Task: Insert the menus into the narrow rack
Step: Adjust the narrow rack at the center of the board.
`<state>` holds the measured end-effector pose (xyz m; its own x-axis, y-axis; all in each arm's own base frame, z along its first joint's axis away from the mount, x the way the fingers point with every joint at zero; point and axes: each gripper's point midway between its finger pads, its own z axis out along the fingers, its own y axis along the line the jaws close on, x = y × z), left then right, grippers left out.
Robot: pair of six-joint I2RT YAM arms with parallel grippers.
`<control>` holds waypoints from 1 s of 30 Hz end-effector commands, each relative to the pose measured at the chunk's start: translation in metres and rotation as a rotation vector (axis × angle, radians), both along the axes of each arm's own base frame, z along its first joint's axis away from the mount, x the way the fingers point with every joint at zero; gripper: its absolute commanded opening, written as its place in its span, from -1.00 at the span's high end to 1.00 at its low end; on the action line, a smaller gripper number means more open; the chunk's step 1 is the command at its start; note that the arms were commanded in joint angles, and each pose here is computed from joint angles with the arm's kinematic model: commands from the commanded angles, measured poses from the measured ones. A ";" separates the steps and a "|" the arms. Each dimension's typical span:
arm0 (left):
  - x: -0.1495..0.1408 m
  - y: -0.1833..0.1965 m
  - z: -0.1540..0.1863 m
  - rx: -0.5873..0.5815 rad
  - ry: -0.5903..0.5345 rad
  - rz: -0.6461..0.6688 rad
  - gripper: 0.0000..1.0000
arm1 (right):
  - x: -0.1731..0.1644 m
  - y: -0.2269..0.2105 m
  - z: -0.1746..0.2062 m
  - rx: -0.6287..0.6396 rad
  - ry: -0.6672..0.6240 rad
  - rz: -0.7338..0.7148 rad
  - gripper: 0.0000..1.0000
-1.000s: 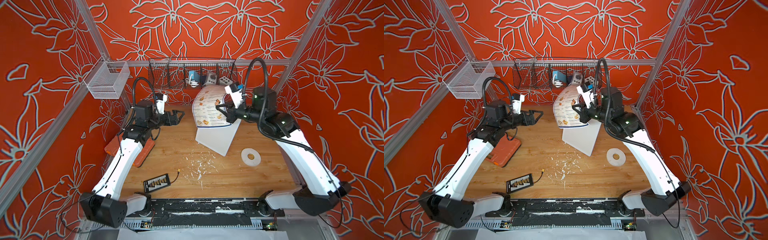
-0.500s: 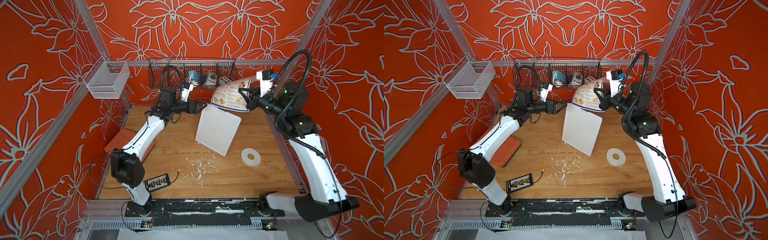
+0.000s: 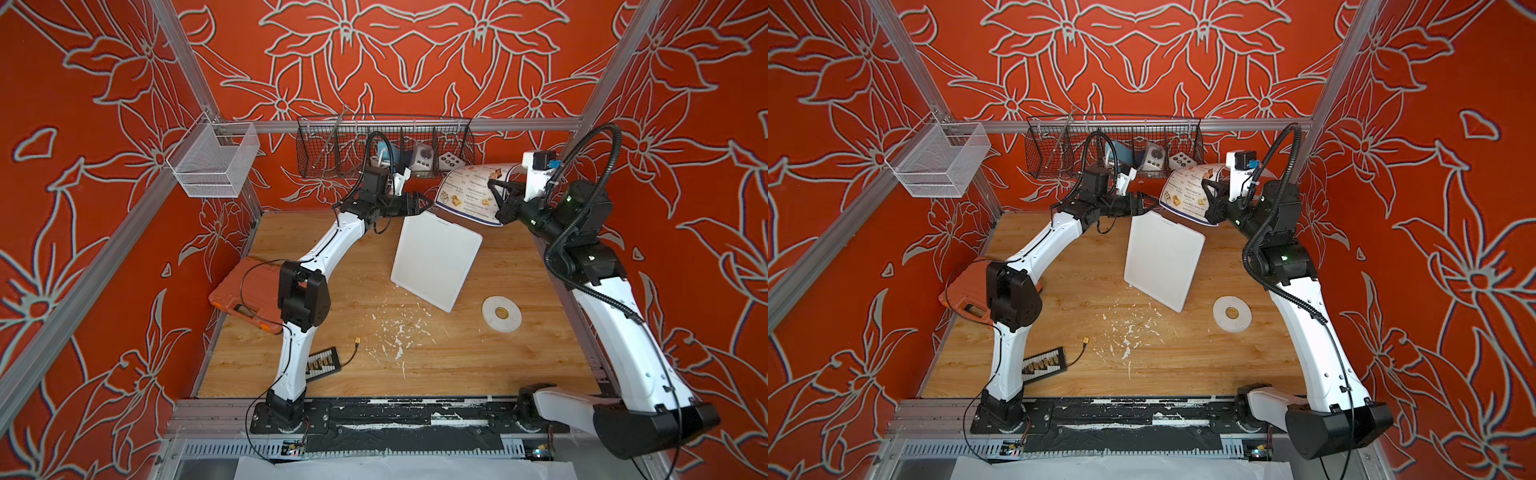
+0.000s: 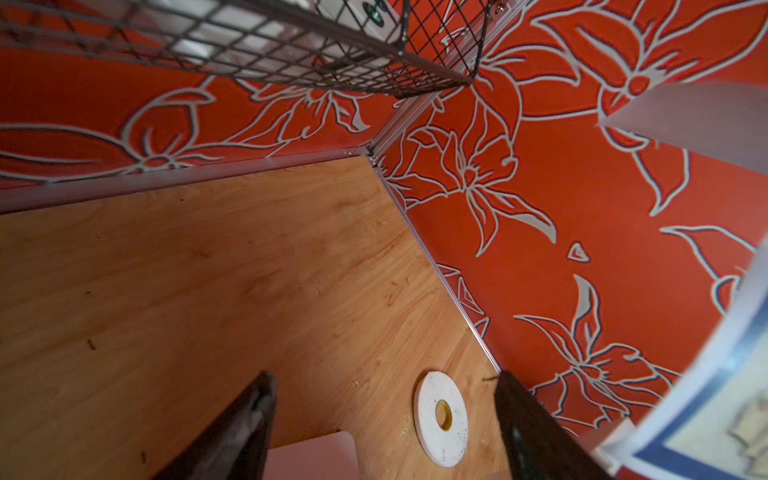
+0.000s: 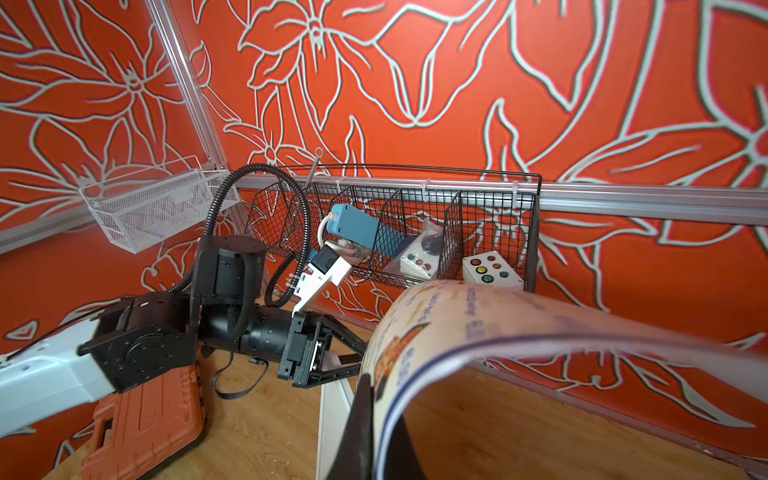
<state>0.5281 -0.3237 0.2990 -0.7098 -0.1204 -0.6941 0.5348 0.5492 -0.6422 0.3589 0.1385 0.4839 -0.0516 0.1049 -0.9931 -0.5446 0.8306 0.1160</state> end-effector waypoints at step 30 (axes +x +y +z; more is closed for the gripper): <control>-0.108 0.027 -0.032 0.110 0.194 -0.153 -0.29 | -0.009 0.020 0.002 0.024 -0.035 0.170 1.00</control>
